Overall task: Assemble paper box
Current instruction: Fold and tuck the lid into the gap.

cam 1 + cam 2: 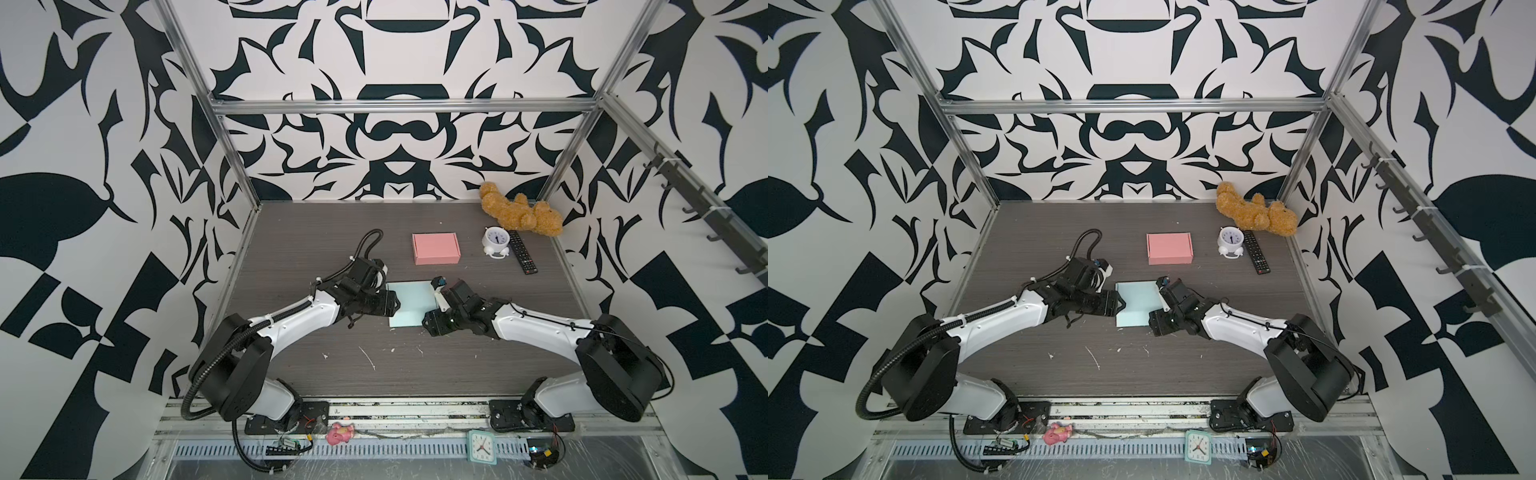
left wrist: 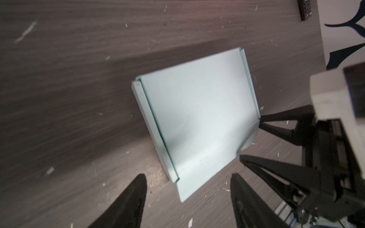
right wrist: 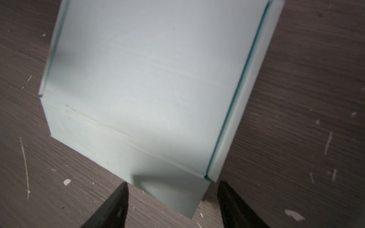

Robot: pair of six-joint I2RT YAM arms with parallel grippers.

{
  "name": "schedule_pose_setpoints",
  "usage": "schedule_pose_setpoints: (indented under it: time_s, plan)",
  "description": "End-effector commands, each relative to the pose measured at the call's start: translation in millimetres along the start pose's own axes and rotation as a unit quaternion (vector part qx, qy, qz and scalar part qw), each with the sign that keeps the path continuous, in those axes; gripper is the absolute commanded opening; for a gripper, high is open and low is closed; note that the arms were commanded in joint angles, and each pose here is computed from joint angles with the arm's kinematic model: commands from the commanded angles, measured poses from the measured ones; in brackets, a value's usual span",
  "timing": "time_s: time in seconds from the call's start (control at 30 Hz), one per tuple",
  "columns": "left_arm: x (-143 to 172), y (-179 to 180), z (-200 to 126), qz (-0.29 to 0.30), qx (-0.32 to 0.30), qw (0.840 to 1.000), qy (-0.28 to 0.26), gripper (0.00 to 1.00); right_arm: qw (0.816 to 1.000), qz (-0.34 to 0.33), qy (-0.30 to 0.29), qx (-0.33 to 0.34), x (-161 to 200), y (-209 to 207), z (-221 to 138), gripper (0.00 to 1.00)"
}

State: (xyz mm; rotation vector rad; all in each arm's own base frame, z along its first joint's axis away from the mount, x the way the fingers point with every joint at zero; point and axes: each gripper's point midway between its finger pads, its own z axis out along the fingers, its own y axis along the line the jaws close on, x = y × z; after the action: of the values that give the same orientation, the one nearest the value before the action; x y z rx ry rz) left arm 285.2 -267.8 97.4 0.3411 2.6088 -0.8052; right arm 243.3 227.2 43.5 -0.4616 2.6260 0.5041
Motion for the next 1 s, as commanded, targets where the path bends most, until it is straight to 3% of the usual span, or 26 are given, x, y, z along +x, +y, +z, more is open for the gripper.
schedule_pose_setpoints:
  time_s: [0.0, 0.2, 0.4, 0.97]
  plan:
    - [-15.8, 0.7, 9.1, 0.012, 0.029, 0.999, 0.020, 0.71, 1.000, -0.009, -0.015, 0.002, -14.2, 3.5, -1.3, 0.73]
    - [-52.2, 6.1, 31.0, 0.024, 0.034, 0.999, 0.031, 0.71, 1.000, -0.009, -0.016, 0.002, -17.6, 2.2, 0.6, 0.74]
    - [-65.8, 6.2, 56.9, 0.021, 0.050, 0.997, 0.058, 0.72, 1.000, -0.005, -0.014, 0.003, -18.8, -2.5, 3.4, 0.74]
    - [-33.3, 10.7, 64.2, 0.002, 0.071, 0.993, 0.093, 0.67, 1.000, 0.000, -0.013, 0.004, -25.4, -10.4, 8.1, 0.74]
